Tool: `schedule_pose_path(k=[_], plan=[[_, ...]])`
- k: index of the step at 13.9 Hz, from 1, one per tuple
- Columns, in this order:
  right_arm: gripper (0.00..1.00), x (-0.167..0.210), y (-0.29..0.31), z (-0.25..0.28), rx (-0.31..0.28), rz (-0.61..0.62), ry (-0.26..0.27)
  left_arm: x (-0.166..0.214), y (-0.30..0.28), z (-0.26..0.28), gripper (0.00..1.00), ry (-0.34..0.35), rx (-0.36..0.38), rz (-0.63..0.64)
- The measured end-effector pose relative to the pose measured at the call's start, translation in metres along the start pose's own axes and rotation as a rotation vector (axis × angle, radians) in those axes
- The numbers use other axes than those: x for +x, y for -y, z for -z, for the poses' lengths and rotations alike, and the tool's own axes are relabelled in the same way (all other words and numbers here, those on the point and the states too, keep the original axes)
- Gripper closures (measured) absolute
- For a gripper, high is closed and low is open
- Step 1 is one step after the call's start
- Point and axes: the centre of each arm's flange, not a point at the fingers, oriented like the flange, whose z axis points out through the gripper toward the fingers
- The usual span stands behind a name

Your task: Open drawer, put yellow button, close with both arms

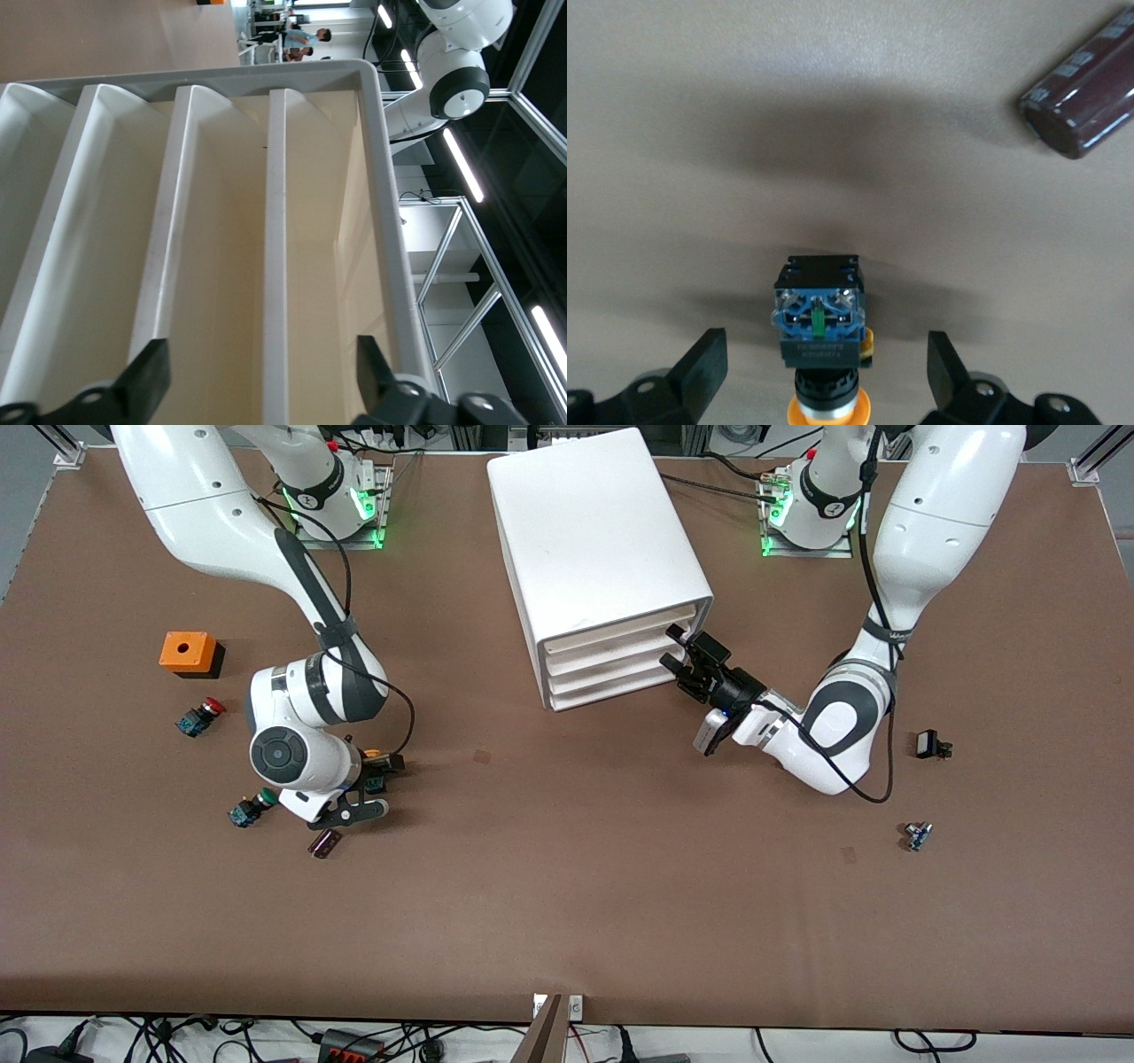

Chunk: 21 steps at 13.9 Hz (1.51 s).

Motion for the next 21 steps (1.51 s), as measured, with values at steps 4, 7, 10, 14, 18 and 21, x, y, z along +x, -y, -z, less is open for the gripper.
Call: schedule_pose_path(k=[4, 7, 10, 14, 18, 21], plan=[[0.12, 0.000, 0.000, -0.008, 0.000, 0.000, 0.010, 0.002, 0.007, -0.013, 0.36, -0.009, -0.047, -0.018], [0.49, 0.002, 0.000, -0.006, 0.000, 0.000, 0.004, 0.003, 0.007, -0.025, 0.42, 0.003, -0.069, -0.016], [0.57, 0.010, 0.000, 0.010, 0.001, 0.000, -0.025, -0.003, 0.012, -0.035, 0.50, 0.012, -0.087, 0.000], [0.57, 0.028, -0.001, 0.074, 0.000, -0.001, -0.050, -0.005, 0.011, -0.040, 0.81, 0.012, -0.112, 0.002], [0.57, 0.032, 0.000, 0.144, -0.001, 0.004, -0.057, 0.000, 0.007, -0.033, 0.85, 0.001, -0.094, -0.007], [0.57, 0.033, 0.006, 0.180, -0.001, 0.015, -0.096, 0.010, 0.000, -0.009, 0.85, -0.031, -0.048, 0.002]])
